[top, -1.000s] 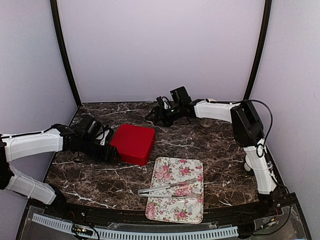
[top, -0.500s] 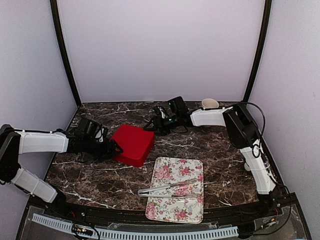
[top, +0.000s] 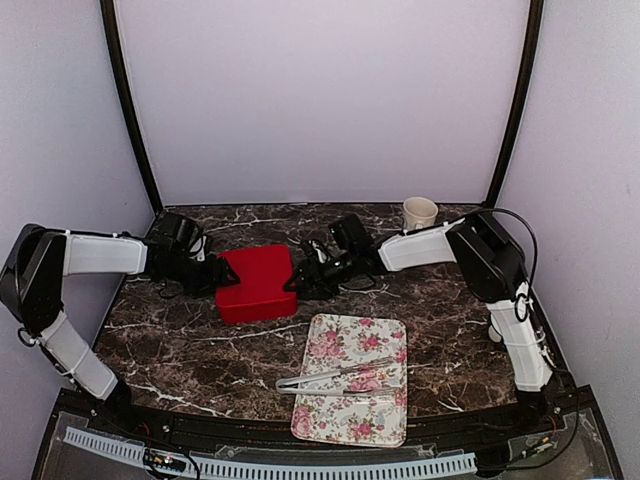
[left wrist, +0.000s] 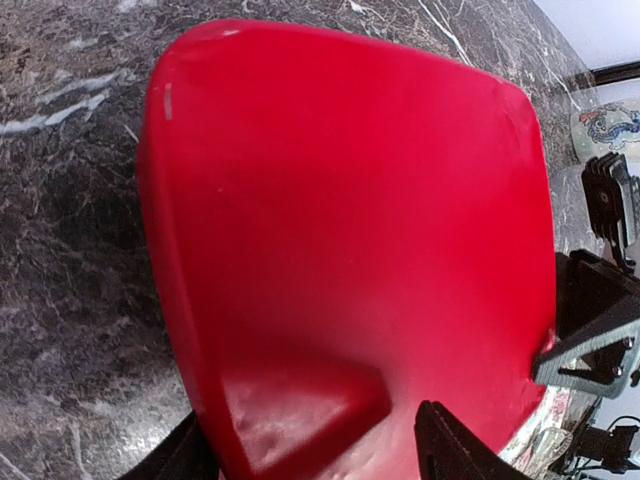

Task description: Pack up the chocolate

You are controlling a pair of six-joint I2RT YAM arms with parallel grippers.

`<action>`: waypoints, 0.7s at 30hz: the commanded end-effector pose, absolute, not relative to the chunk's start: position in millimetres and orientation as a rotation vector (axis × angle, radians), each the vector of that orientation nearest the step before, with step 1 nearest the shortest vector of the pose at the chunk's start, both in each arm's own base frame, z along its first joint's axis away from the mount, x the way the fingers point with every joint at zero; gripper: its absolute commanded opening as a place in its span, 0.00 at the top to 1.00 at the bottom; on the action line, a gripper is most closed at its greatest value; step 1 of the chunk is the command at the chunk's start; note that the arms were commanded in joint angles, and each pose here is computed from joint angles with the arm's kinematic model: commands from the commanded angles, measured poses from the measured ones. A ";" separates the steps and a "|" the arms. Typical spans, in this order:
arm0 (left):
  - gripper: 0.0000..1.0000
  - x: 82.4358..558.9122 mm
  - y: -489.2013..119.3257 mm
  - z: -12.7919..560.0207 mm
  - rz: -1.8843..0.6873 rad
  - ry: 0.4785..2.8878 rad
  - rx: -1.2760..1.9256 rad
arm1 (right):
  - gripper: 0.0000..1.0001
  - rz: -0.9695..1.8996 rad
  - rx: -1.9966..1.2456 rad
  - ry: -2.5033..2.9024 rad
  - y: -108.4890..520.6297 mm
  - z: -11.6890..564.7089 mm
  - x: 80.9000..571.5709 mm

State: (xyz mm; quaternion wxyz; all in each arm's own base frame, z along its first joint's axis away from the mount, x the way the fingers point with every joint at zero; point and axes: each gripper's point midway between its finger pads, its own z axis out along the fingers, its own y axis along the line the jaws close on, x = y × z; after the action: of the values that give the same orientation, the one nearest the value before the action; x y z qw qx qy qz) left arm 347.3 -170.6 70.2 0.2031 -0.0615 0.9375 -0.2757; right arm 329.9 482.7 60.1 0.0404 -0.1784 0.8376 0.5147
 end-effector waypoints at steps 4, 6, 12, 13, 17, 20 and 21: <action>0.36 324.7 -200.0 68.4 -0.914 2.681 0.124 | 0.45 1.731 -0.829 2.468 528.0 103.4 248.8; 0.37 313.9 -196.5 64.4 -0.903 2.696 0.164 | 0.45 1.718 -0.875 2.475 531.7 103.2 238.9; 0.37 291.1 -188.8 69.9 -0.879 2.711 0.242 | 0.44 1.620 -0.950 2.498 526.0 106.2 227.6; 0.38 289.1 -187.6 72.4 -0.875 2.710 0.245 | 0.44 1.597 -0.954 2.501 523.3 107.5 228.9; 0.39 281.9 -185.1 81.5 -0.873 2.704 0.248 | 0.42 1.490 -0.933 2.518 509.8 113.3 242.3; 0.38 279.2 -182.7 87.8 -0.859 2.700 0.250 | 0.40 1.433 -0.902 2.524 497.6 123.1 252.5; 0.38 279.4 -182.5 91.4 -0.859 2.693 0.250 | 0.39 1.412 -0.888 2.533 491.7 124.3 255.8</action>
State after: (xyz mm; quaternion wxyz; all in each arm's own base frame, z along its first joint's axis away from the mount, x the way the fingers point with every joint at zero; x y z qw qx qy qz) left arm 302.1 -165.1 70.1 0.1671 0.0550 0.9510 -0.2544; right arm 228.0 490.2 63.1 -0.0403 -0.2589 0.8557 0.4463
